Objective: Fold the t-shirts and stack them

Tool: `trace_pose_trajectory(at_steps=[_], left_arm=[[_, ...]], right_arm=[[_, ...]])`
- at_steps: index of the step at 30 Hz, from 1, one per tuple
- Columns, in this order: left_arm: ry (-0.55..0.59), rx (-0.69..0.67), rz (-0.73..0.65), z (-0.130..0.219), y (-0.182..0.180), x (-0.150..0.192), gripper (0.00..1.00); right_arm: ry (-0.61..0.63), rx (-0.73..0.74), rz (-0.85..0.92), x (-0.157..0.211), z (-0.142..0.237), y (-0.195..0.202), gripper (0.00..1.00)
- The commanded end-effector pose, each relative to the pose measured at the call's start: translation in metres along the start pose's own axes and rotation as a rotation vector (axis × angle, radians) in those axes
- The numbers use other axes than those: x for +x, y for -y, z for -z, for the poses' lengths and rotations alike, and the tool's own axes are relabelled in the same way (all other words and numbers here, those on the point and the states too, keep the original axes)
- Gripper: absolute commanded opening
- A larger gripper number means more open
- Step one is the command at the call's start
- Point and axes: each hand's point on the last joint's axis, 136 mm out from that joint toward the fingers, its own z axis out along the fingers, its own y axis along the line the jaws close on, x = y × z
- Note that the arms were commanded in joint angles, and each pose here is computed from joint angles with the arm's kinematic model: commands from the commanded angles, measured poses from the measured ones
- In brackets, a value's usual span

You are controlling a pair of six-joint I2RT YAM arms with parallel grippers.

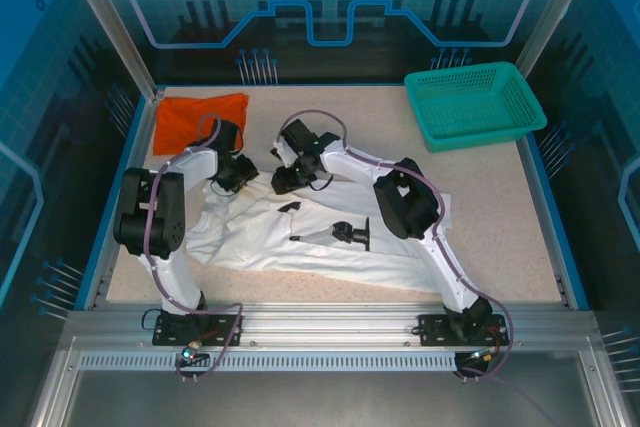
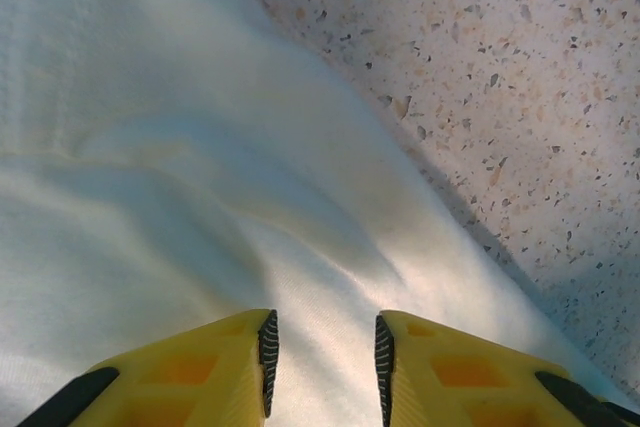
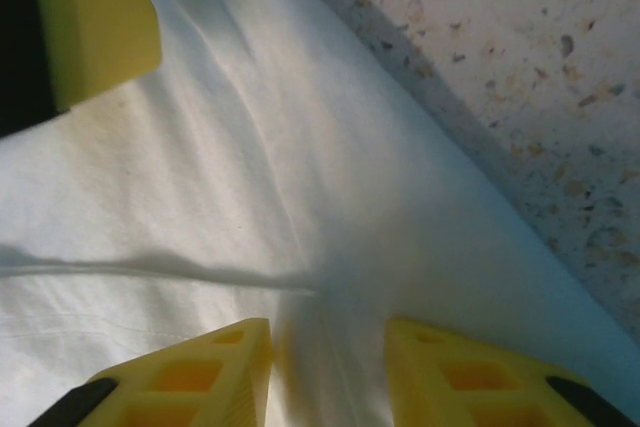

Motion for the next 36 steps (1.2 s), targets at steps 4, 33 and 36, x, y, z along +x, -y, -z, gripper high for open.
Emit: trace_pose_trajectory(at_steps=[4, 33, 36], left_arm=[[-0.050, 0.000, 0.019, -0.010, 0.000, 0.006, 0.34], [-0.084, -0.066, 0.063, -0.018, -0.012, 0.006, 0.33], [-0.083, -0.069, 0.068, -0.018, -0.014, 0.006, 0.33]], right_arm=[[-0.013, 0.010, 0.046, 0.001, -0.008, -0.006, 0.23], [0.133, -0.041, 0.250, 0.002, 0.039, -0.044, 0.11], [0.138, -0.076, 0.274, 0.008, 0.045, -0.052, 0.10]])
